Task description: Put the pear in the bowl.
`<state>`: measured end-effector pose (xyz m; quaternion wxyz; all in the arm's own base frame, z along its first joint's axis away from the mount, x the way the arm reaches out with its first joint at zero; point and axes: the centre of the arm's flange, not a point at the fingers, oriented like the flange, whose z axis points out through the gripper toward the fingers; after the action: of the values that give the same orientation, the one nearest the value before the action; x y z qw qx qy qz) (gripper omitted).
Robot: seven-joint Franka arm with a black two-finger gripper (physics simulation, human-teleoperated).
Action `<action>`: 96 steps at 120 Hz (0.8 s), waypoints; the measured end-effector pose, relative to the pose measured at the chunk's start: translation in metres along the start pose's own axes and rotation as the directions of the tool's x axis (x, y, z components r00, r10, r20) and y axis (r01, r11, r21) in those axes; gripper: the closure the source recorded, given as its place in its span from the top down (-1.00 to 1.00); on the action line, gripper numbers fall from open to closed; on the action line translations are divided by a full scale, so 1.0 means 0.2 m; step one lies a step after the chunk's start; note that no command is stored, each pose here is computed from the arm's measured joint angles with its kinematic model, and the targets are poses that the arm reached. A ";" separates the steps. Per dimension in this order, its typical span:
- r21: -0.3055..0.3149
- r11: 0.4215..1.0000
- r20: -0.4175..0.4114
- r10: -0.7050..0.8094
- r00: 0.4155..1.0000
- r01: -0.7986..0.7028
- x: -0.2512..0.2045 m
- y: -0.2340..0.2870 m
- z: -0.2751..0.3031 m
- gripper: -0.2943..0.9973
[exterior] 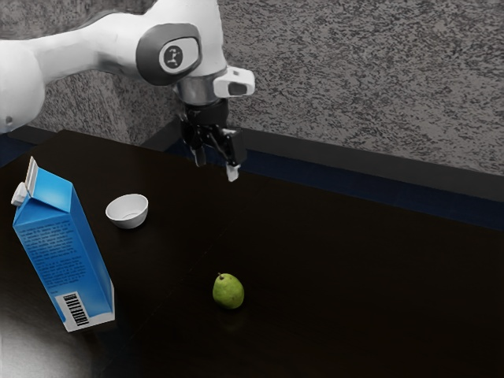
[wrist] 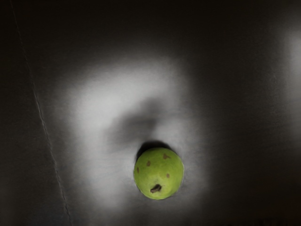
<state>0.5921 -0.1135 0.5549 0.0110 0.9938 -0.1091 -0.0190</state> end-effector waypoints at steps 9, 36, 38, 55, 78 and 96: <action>-0.005 0.995 0.024 0.096 0.995 -0.096 0.05 0.27 0.18 0.54; -0.016 0.983 0.052 0.181 0.982 -0.181 0.17 0.50 0.68 0.54; -0.017 0.983 0.052 0.185 0.981 -0.185 0.17 0.51 0.71 0.54; -0.021 0.981 0.052 0.196 0.979 -0.195 0.15 0.54 0.92 0.54; -0.016 0.982 0.075 0.188 0.979 -0.188 0.04 0.50 1.13 0.54; 0.001 0.987 0.069 0.162 0.984 -0.162 -0.03 0.36 1.20 0.54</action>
<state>0.5612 -0.1875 0.3182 0.0056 0.9804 -0.1898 -0.0520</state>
